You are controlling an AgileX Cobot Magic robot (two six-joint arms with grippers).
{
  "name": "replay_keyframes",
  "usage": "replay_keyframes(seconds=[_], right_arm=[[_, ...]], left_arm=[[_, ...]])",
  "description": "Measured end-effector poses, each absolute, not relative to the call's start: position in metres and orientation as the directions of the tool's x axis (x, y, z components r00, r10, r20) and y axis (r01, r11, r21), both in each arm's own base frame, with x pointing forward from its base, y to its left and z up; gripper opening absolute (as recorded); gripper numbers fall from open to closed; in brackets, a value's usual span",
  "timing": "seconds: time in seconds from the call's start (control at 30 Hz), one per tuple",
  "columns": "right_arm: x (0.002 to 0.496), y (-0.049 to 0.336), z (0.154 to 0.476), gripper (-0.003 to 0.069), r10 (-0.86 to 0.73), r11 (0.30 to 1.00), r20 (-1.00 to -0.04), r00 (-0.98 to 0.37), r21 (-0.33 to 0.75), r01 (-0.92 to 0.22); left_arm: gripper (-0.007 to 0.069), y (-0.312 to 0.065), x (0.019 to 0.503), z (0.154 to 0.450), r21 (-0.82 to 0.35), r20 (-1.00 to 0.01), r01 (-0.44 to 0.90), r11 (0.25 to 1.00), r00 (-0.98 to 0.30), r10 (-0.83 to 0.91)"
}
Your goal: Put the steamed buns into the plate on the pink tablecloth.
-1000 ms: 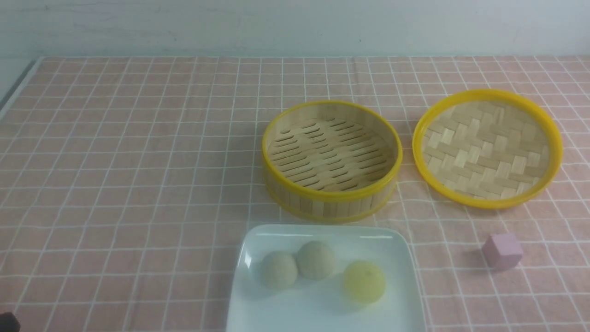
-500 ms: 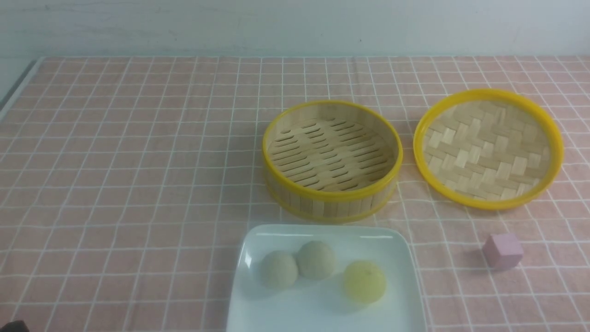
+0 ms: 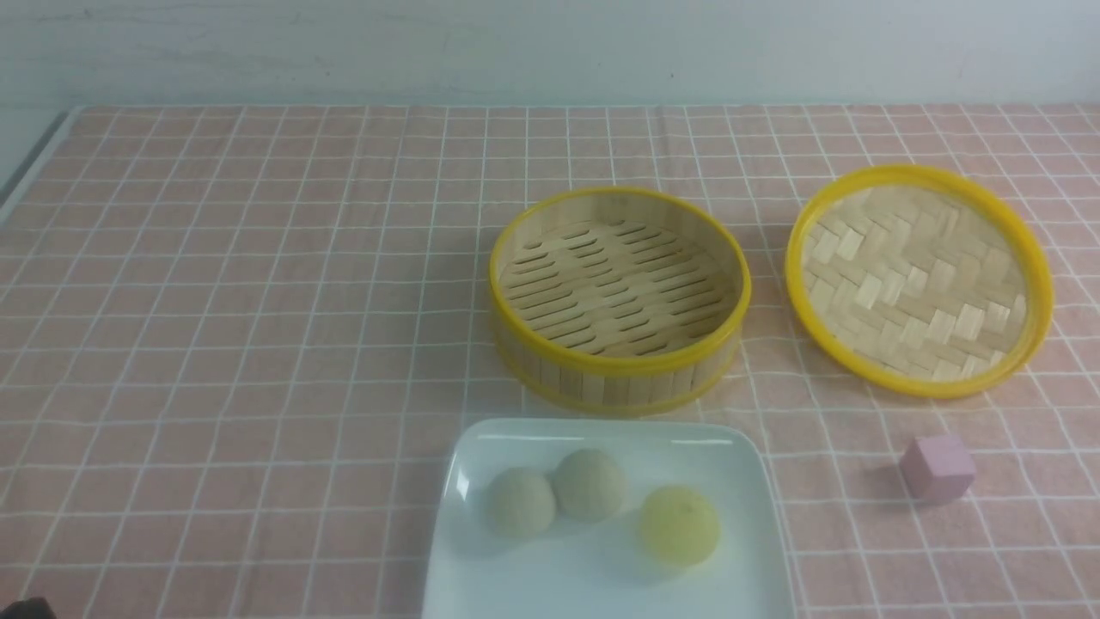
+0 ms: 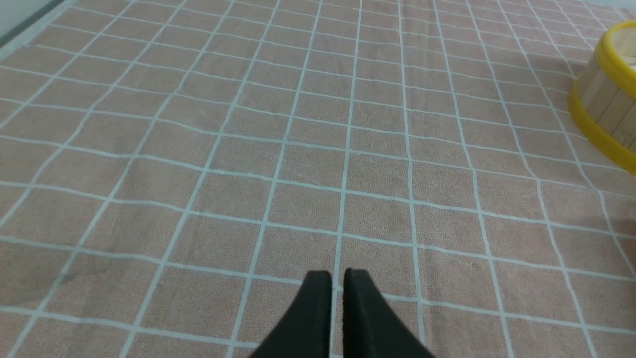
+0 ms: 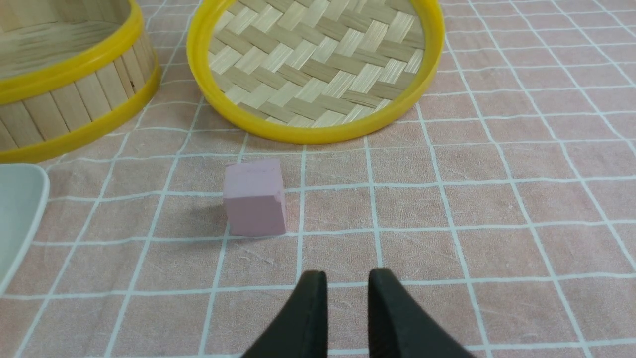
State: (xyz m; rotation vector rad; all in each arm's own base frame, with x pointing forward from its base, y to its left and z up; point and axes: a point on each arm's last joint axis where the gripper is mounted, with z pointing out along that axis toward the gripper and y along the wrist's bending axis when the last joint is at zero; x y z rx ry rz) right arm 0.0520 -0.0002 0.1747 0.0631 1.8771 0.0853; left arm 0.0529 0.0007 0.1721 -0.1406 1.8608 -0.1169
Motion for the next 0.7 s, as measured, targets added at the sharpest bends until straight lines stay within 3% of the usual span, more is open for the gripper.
replay_keyframes(seconds=[0.7], right_arm=[[0.0520, -0.0002, 0.1747, 0.0169, 0.087, 0.996, -0.949, -0.303, 0.091, 0.000]], left_arm=[[0.0089, 0.0007, 0.0529, 0.1722, -0.152, -0.945, -0.037, 0.988, -0.287, -0.157]])
